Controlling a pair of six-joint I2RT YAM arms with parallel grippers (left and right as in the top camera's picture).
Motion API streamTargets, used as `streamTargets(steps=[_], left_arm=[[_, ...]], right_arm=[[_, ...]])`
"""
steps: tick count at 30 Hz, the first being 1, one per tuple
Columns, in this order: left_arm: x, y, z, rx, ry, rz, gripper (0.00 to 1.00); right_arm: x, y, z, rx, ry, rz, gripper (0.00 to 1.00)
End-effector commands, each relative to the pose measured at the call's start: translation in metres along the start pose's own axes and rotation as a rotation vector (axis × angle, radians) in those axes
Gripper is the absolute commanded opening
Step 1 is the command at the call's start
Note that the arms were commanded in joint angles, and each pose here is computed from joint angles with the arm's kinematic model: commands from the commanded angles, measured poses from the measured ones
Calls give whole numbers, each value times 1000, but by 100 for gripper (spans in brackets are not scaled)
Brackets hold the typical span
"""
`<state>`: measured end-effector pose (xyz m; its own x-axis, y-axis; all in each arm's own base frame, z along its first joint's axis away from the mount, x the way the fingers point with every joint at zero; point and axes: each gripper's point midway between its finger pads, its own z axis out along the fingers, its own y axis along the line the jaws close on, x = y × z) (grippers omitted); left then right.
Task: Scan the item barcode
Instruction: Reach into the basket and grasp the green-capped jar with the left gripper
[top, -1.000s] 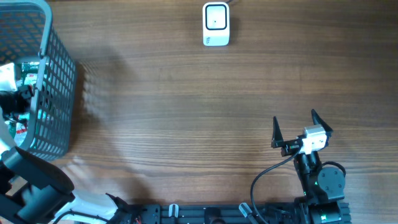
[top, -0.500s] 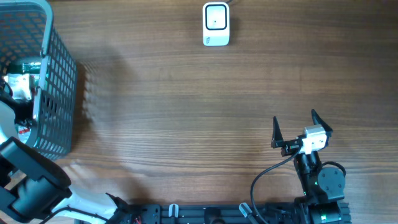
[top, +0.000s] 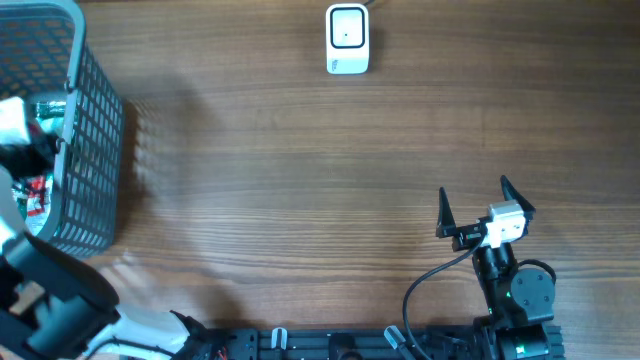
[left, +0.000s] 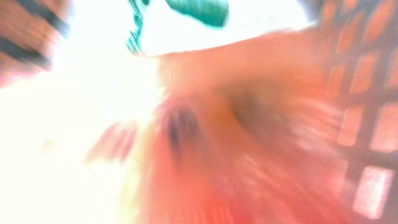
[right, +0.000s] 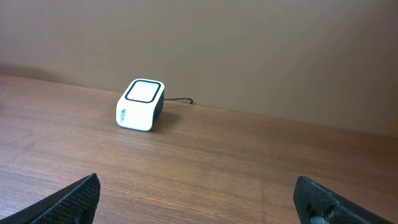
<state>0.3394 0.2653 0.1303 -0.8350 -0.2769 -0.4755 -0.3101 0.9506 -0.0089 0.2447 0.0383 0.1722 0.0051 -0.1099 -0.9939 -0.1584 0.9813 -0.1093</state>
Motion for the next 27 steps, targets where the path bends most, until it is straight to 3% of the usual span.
streamTargets(steps=[1, 3, 14, 20, 27], left_arm=[[-55, 4, -72, -74, -219, 14, 72], [-53, 3, -72, -71, -213, 13, 76], [-20, -4, -24, 14, -51, -28, 73], [-22, -15, -15, 91, -59, -31, 96], [-3, -25, 26, 182, 34, -60, 100]], right_arm=[[-1, 1, 0, -6, -6, 5, 100], [-1, 1, 0, -6, -6, 4, 100], [-1, 1, 0, -6, -6, 5, 100], [-1, 1, 0, -6, -6, 5, 100], [-1, 1, 0, -6, -6, 5, 100]])
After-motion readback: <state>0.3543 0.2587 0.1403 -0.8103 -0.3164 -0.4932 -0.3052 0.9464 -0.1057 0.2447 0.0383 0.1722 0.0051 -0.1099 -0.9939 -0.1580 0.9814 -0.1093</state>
